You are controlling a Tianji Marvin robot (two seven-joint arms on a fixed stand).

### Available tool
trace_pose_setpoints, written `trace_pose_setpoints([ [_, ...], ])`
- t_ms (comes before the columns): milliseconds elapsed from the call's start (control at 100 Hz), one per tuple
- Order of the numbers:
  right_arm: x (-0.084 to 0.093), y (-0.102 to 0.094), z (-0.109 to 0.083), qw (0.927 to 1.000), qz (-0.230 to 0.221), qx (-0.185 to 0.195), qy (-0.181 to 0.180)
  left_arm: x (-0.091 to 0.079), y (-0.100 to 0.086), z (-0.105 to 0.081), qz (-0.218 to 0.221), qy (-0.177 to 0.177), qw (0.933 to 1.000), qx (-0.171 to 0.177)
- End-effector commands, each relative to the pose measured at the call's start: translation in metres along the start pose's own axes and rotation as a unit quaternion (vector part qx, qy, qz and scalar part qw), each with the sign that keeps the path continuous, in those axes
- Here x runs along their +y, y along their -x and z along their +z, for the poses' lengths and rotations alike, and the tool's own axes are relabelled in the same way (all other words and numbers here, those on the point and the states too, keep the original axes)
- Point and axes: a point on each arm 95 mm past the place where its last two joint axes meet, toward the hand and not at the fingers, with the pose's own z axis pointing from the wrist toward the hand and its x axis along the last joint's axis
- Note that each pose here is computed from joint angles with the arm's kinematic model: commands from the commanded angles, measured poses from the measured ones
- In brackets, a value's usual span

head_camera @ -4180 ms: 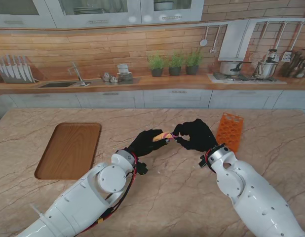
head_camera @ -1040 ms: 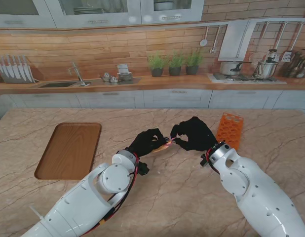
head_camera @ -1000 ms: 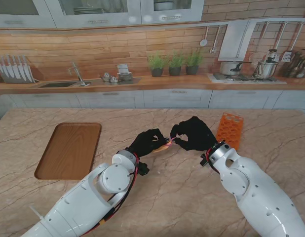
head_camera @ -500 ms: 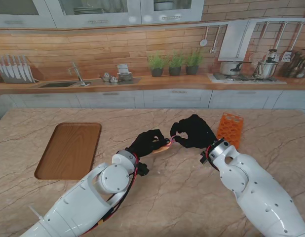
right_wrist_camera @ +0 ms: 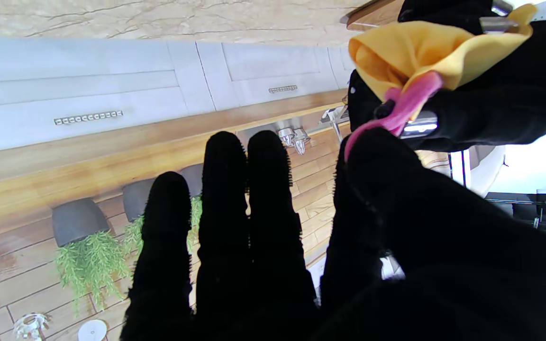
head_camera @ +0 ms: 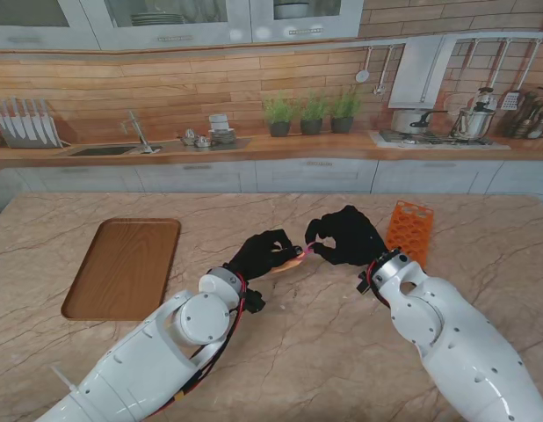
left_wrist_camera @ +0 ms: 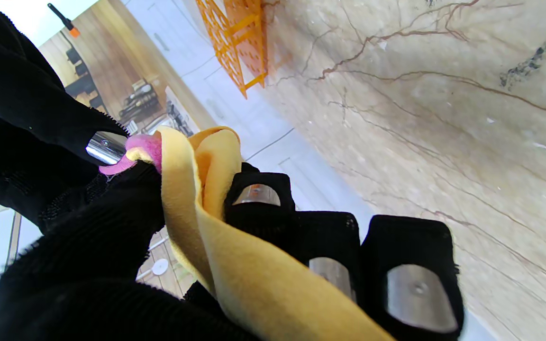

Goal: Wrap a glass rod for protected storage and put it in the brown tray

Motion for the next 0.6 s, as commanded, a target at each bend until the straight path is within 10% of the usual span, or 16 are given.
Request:
trace_pose_setpoints([
  [0,0.0014,-0.0022,-0.0006,1.0000,0.000,-0.002,0.003,0.0040,0.0014,-0.0008,-0.001,0.003,1.0000,-0.002],
  [590,-0.0039,0.0008,0.0002,0.9998,-0.001,-0.016,-0.008,0.0035,0.0010,-0.0005,-0.006,0.005,1.0000,0.000],
])
